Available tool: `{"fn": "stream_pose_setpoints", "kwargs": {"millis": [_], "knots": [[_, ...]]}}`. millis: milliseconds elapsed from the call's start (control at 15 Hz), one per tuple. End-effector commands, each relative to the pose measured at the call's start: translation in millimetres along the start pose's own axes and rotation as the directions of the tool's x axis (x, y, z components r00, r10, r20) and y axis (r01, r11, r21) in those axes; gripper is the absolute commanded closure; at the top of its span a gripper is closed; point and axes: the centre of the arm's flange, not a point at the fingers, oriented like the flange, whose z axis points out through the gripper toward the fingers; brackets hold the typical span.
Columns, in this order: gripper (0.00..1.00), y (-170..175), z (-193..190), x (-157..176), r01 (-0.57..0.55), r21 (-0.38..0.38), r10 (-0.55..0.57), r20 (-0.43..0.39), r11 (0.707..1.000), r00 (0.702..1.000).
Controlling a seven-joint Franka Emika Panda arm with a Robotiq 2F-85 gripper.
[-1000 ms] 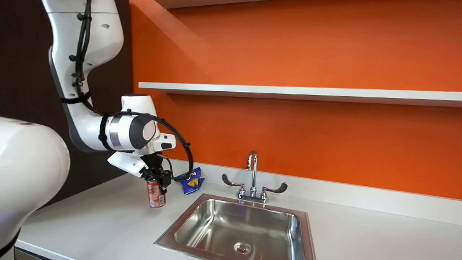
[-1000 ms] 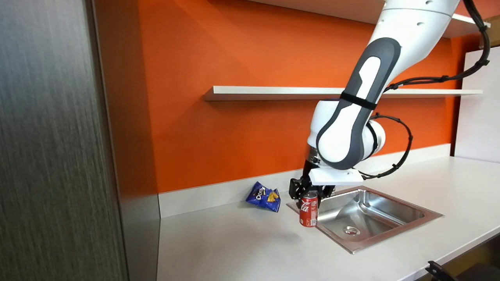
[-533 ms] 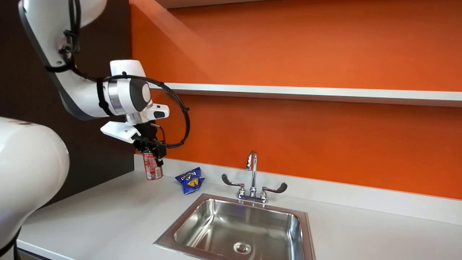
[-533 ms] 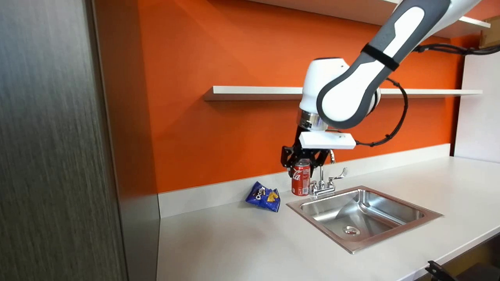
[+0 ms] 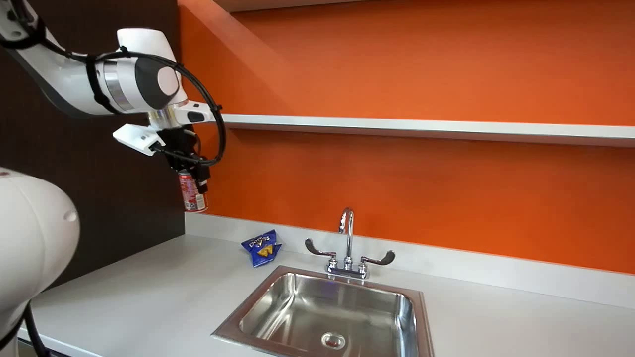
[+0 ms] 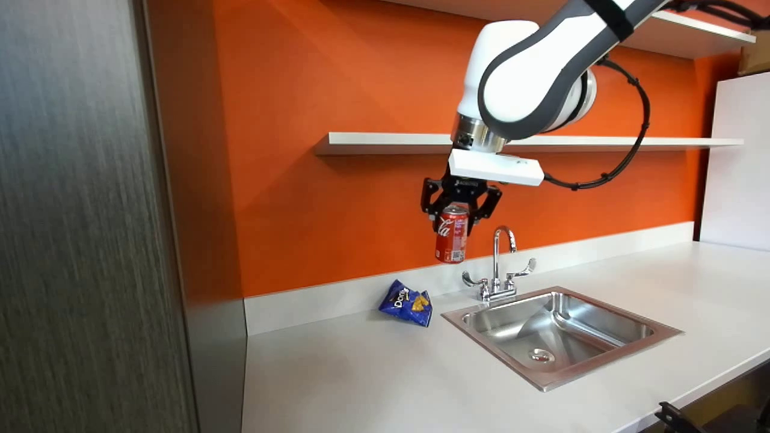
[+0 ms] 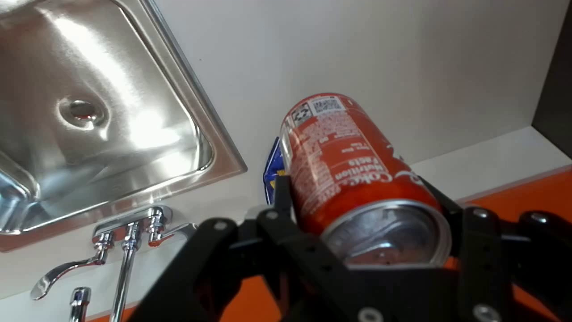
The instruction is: Put the Cola can on the left side of the first shelf
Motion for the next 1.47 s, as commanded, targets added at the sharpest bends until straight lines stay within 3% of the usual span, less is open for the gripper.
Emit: {"fn": "stream_pose_setpoints", "kwargs": {"millis": [0, 867, 1400], "knots": [[0.6, 0.6, -48.4, 12.8, -0.012, 0.013, 0.012, -0.059, 1.0, 0.998], [0.6, -10.0, -172.6, 59.3, -0.033, 0.09, 0.053, -0.235, 0.995, 0.971], [0.6, -24.4, -224.8, 107.5, -0.078, 0.102, 0.107, -0.326, 0.992, 0.939]]}}
